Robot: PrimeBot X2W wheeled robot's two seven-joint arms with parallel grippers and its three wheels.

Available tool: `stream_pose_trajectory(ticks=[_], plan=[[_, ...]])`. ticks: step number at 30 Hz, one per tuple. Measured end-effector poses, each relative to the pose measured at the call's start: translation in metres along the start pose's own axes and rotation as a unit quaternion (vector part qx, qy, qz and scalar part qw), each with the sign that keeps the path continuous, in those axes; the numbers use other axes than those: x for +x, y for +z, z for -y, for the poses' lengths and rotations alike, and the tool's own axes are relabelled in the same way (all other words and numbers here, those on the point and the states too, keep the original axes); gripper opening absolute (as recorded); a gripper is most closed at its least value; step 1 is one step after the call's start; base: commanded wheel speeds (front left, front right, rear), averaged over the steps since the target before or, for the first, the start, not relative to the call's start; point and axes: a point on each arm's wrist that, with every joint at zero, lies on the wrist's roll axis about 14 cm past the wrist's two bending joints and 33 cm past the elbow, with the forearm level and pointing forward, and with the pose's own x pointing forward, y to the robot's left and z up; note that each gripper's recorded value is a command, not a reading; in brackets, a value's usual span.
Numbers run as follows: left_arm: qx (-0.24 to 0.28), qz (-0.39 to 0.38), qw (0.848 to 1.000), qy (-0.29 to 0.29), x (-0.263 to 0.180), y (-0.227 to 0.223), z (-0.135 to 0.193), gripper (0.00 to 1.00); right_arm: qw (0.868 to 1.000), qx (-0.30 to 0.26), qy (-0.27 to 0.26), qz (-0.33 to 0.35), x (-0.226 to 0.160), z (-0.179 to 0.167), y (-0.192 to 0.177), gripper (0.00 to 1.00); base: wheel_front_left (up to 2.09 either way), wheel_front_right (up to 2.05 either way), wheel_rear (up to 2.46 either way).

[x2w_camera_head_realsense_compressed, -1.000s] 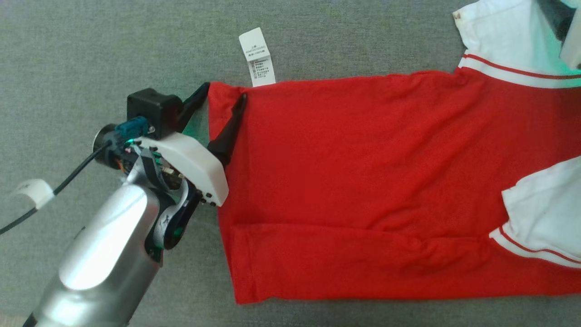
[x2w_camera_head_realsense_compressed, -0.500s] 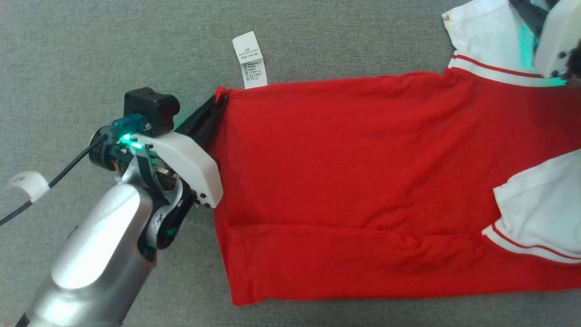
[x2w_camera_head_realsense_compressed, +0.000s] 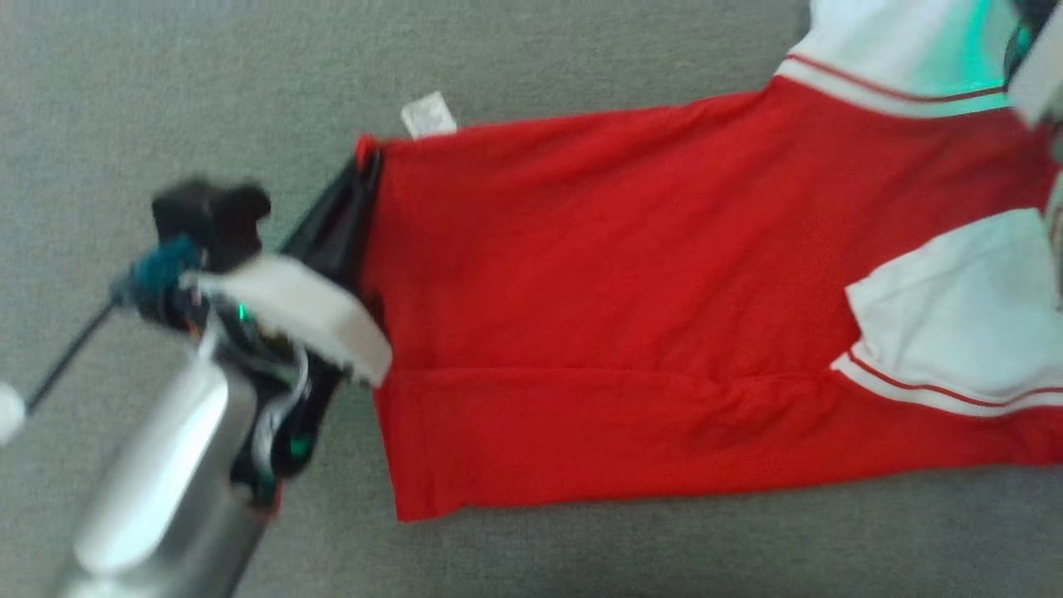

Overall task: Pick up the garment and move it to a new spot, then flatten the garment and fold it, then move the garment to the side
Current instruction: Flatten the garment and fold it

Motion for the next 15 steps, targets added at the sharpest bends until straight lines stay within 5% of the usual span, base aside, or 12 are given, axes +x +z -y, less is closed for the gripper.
stream_pose_trajectory(ticks=[9, 15], plan=[[-0.067, -0.009, 0.998, 0.006, -0.05, -0.039, 0.018, 0.0, 0.998, 0.026, -0.002, -0.053, -0.077, 0.002, -0.082, 0.0, 0.0, 0.0, 0.0], [-0.092, -0.02, 0.995, 0.015, -0.064, -0.055, 0.023, 0.0, 0.997, 0.051, -0.02, -0.059, -0.11, 0.006, -0.104, 0.0, 0.0, 0.0, 0.0]])
